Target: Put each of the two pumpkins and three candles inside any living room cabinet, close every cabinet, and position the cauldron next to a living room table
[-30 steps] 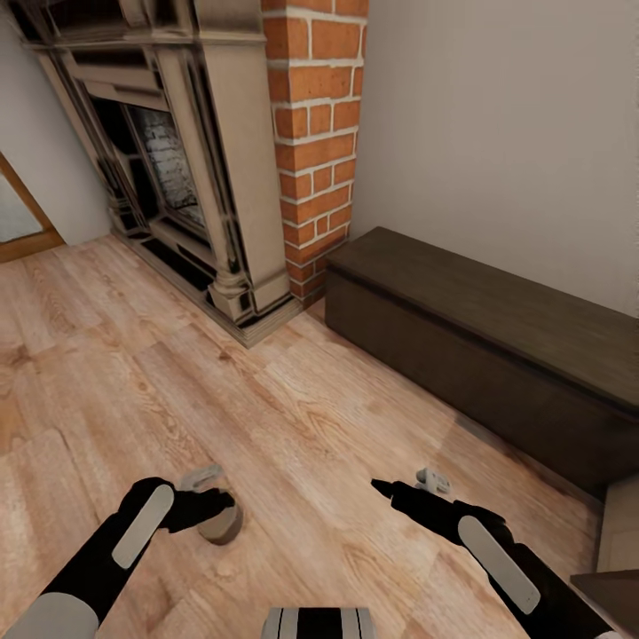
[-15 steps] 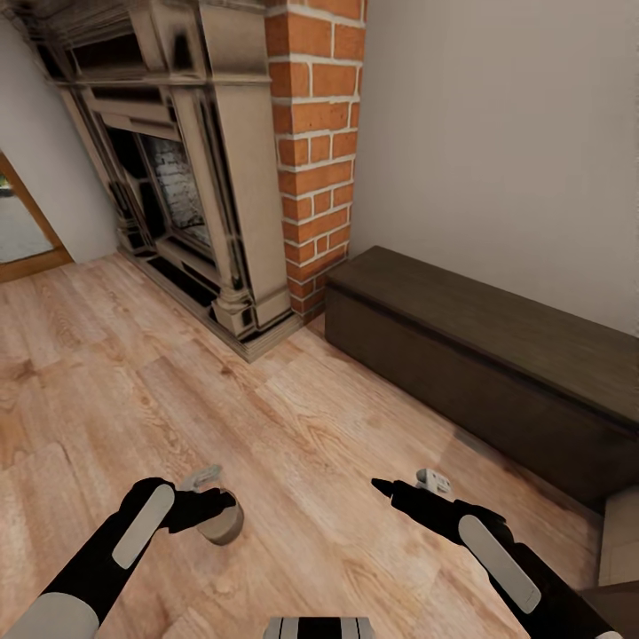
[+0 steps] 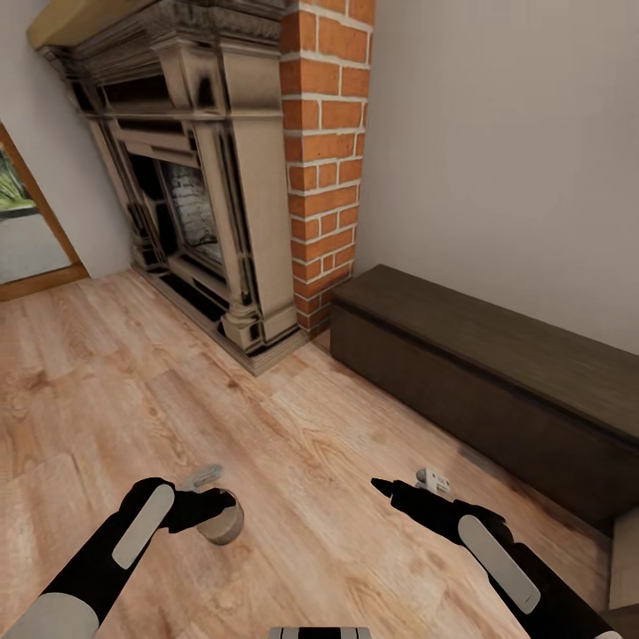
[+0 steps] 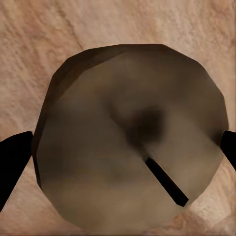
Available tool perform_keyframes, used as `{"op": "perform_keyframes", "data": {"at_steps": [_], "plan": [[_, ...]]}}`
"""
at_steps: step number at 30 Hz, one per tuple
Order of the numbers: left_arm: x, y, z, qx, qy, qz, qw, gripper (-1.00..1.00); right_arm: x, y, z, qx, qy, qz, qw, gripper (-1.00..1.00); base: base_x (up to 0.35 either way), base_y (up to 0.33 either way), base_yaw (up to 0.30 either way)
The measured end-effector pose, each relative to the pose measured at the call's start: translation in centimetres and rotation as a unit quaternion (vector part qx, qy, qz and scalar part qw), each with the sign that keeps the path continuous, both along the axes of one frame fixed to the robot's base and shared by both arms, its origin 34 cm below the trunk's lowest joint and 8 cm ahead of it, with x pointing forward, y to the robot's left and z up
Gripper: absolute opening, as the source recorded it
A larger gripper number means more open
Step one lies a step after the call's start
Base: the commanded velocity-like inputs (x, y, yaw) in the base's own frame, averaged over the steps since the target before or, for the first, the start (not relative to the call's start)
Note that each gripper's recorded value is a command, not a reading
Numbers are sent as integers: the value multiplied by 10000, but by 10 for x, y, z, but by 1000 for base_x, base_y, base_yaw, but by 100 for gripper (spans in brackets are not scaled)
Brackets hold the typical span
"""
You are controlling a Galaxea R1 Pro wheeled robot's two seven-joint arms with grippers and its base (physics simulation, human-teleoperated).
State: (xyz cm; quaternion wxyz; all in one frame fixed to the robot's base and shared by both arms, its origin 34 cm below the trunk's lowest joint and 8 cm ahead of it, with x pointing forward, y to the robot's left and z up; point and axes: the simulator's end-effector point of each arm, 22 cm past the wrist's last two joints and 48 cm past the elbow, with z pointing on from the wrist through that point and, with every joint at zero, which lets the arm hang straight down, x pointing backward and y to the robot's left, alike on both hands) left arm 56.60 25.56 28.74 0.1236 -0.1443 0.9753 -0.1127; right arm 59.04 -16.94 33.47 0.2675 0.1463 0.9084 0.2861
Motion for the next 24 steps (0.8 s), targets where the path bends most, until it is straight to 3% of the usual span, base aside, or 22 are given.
{"op": "perform_keyframes", "data": {"at_steps": [12, 24], "plan": [[11, 1, 27, 9, -263, 0, 9997, -100, 8, -1, 27, -60, -266, 17, 9996, 100, 0, 0, 257], [19, 0, 53, -7, -510, 1, 9987, -100, 14, -2, 54, -69, -516, 17, 9986, 100, 0, 0, 22]]}}
